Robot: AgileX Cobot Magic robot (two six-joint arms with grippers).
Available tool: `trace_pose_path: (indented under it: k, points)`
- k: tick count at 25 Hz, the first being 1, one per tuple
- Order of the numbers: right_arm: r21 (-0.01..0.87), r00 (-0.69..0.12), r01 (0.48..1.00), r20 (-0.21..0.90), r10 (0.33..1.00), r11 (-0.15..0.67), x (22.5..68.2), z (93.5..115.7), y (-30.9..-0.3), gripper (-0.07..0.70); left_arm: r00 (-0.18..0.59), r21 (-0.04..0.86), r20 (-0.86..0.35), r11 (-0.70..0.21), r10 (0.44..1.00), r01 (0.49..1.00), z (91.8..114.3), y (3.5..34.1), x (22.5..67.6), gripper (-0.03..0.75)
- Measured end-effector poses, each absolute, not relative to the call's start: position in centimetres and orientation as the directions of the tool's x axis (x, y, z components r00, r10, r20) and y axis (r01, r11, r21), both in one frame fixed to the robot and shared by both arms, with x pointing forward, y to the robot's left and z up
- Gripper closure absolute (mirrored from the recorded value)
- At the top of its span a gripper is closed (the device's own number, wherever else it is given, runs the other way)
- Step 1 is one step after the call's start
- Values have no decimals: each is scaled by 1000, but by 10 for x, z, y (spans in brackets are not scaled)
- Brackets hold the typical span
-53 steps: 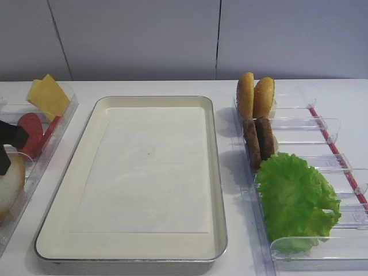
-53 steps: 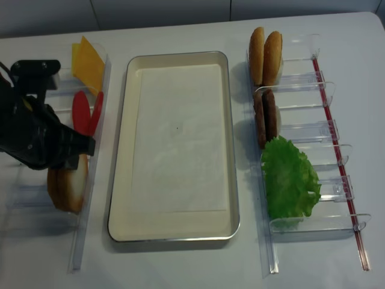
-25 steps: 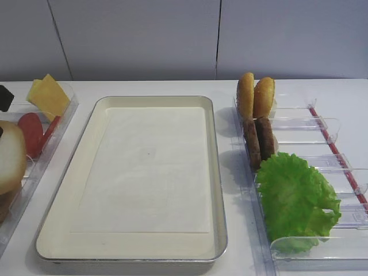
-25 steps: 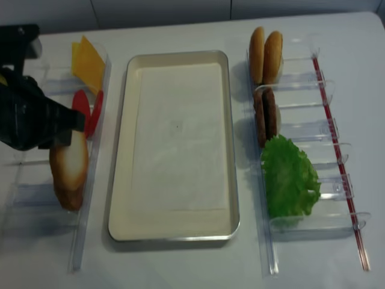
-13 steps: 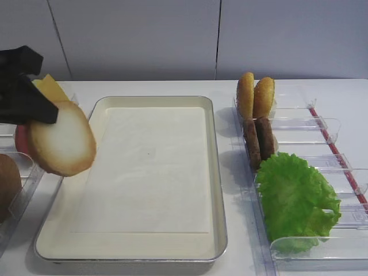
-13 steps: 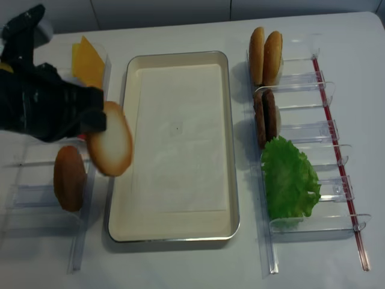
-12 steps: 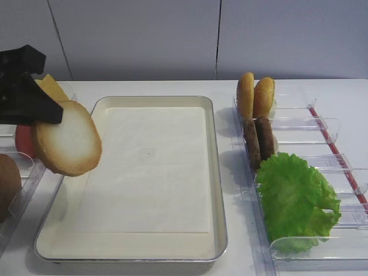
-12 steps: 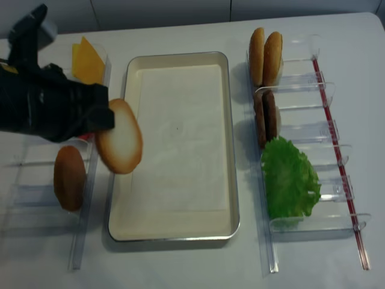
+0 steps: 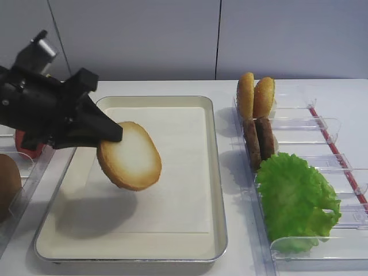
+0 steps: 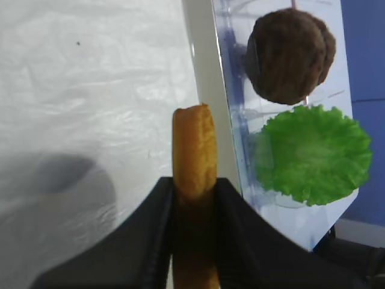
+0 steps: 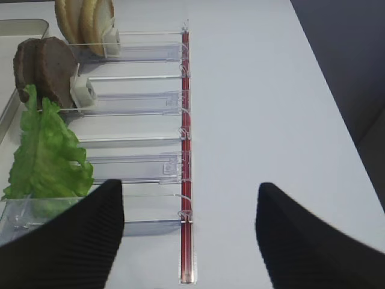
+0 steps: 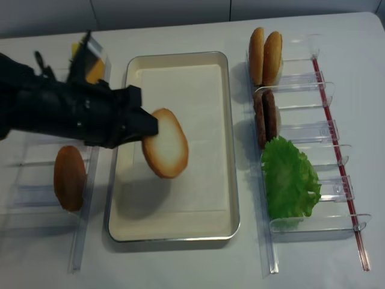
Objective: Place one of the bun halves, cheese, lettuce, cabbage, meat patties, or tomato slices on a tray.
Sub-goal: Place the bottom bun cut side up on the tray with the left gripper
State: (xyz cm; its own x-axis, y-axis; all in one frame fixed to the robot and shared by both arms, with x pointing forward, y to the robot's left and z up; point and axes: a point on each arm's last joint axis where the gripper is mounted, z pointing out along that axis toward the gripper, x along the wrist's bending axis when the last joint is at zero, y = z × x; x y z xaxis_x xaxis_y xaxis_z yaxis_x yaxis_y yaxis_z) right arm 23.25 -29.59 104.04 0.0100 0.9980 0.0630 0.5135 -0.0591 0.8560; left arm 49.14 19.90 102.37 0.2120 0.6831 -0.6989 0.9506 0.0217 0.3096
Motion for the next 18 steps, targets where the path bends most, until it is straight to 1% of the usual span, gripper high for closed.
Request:
trace_pose_path:
  k: [3,7,12,18]
  points:
    - [856,10,514,63,998,-59,232,1040,-296,124,214,267,-699,-29,682,963,1004,187,497,559]
    - [856,10,514,63,998,-59,232,1040,-296,124,196,241,-685,-35,702,970,986,182,504,559]
    - [856,10,514,63,998,-59,232,1040,-296,124,198,259,-667,-25,719,966,981,183,508,559]
    - [856,10,514,63,998,-59,232,1040,-296,124,204,276,-658,-21,724,961,981,183,510,559]
